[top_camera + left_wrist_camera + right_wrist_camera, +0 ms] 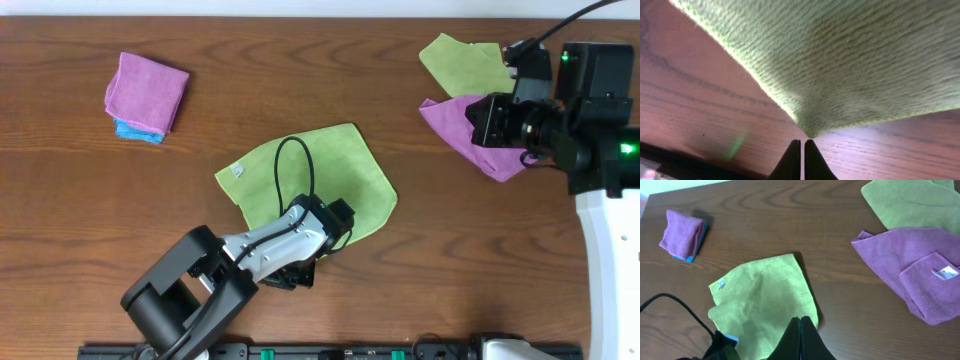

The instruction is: Fold the cloth

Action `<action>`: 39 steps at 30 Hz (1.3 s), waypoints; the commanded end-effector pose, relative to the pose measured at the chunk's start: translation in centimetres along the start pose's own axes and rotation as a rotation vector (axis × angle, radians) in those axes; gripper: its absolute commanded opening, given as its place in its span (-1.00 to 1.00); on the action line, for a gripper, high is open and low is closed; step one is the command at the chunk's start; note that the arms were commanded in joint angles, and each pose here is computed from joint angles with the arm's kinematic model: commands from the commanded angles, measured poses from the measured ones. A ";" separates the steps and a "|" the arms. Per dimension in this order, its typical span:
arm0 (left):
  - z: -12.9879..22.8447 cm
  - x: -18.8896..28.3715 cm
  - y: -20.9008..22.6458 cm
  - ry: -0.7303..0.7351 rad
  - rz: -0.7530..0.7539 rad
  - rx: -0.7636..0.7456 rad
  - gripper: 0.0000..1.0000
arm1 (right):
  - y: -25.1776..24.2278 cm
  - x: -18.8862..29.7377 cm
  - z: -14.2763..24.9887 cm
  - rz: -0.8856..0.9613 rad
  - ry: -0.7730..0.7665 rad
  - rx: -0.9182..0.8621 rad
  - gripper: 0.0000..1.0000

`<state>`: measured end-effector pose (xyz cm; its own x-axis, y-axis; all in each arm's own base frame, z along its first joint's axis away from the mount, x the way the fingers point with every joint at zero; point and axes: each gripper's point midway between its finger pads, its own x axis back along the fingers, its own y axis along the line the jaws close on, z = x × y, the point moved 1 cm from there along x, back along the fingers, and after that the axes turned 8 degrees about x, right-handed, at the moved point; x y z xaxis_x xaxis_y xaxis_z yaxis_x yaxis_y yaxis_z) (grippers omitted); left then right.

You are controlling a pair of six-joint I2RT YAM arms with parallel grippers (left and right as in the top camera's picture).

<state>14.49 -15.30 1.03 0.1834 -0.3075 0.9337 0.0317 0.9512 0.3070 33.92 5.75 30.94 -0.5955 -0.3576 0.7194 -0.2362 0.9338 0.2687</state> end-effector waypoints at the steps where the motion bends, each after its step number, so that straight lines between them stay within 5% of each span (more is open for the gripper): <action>1: -0.8 2.1 -0.4 -0.088 0.088 0.037 -0.88 | 0.0 0.4 -0.2 -0.003 -0.011 0.032 -0.97; 8: -3.7 6.4 0.0 -0.411 0.150 0.088 -0.88 | 0.0 0.4 -0.2 -0.003 -0.010 0.031 -0.97; 17: -5.6 4.3 -1.5 -0.468 0.253 0.135 -0.88 | 0.0 0.4 0.2 -0.004 0.007 0.032 -0.97; 39: -2.3 -2.3 -0.9 -0.265 0.328 0.151 -0.89 | 0.1 0.4 0.3 -0.005 0.012 0.031 -0.97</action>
<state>19.80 -16.70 0.28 -0.2549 0.0124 0.9669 -0.1215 0.9916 -0.0447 33.48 5.75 30.59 -0.5771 -0.3580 0.7340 -0.2498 0.9331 0.2587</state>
